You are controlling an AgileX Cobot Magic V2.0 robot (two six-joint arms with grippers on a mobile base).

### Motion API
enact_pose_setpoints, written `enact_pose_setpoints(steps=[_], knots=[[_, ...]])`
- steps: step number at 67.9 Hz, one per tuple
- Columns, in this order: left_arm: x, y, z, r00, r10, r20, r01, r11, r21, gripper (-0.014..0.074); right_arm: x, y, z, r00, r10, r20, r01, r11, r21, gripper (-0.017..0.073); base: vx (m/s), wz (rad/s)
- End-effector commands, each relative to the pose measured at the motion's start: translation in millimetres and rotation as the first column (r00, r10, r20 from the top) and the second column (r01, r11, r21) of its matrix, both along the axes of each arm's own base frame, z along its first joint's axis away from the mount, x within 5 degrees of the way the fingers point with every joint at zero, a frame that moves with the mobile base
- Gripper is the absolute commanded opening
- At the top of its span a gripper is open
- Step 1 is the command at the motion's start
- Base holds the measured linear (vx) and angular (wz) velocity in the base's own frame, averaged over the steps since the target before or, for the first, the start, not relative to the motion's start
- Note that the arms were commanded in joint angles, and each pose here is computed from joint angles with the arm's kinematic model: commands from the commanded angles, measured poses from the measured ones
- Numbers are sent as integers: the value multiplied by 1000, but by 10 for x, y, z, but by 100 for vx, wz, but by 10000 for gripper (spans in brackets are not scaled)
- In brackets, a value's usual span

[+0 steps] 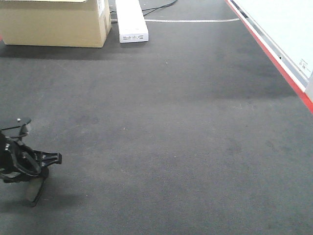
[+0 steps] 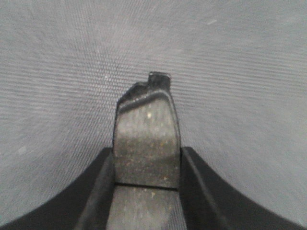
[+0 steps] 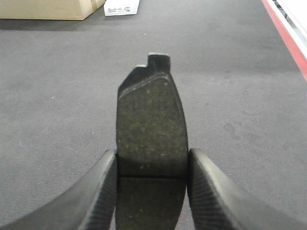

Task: Move and align brake pads A on conveyor
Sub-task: 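Lower the left gripper's brake pad onto the belt and release, then lower the right gripper's brake pad onto the belt and open it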

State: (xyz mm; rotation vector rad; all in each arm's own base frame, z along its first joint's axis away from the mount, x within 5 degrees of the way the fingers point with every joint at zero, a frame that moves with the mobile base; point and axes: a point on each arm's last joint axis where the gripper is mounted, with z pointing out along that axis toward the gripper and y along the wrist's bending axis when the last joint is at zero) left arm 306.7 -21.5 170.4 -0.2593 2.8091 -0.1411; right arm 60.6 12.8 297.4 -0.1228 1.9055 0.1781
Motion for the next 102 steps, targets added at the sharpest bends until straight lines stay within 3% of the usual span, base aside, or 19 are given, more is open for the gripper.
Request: enact_pose_setpoints(steps=[1, 21, 41, 58, 67, 81, 91, 102], knots=[[112, -21, 94, 997, 28, 67, -27, 999, -20, 167, 23, -3, 163, 994, -3, 112, 3, 1000, 4, -7, 0, 0], [114, -21, 132, 996, 17, 91, -16, 1000, -13, 472, 23, -3, 163, 994, -3, 112, 3, 1000, 4, -7, 0, 0], [-242, -1, 867, 958, -18, 286, 20, 1000, -7, 503, 23, -3, 163, 994, -3, 112, 3, 1000, 4, -7, 0, 0], [-932, 65, 1356, 855, -52, 515, 37, 999, 41, 503, 23, -3, 163, 994, -3, 112, 3, 1000, 4, -7, 0, 0], [-1363, 93, 1476, 774, -49, 631, 30, 999, 40, 503, 23, -3, 163, 994, -3, 112, 3, 1000, 4, -7, 0, 0], [-1933, 128, 1439, 666, -49, 744, 26, 999, 42, 503, 23, -3, 163, 994, -3, 112, 3, 1000, 4, -7, 0, 0], [-2289, 148, 1332, 578, -97, 811, 39, 995, 91, 503, 23, -3, 163, 994, -3, 112, 3, 1000, 4, -7, 0, 0], [-2490, 160, 1144, 530, -124, 839, 42, 992, 120, 503, 23, -3, 163, 994, -3, 112, 3, 1000, 4, -7, 0, 0]])
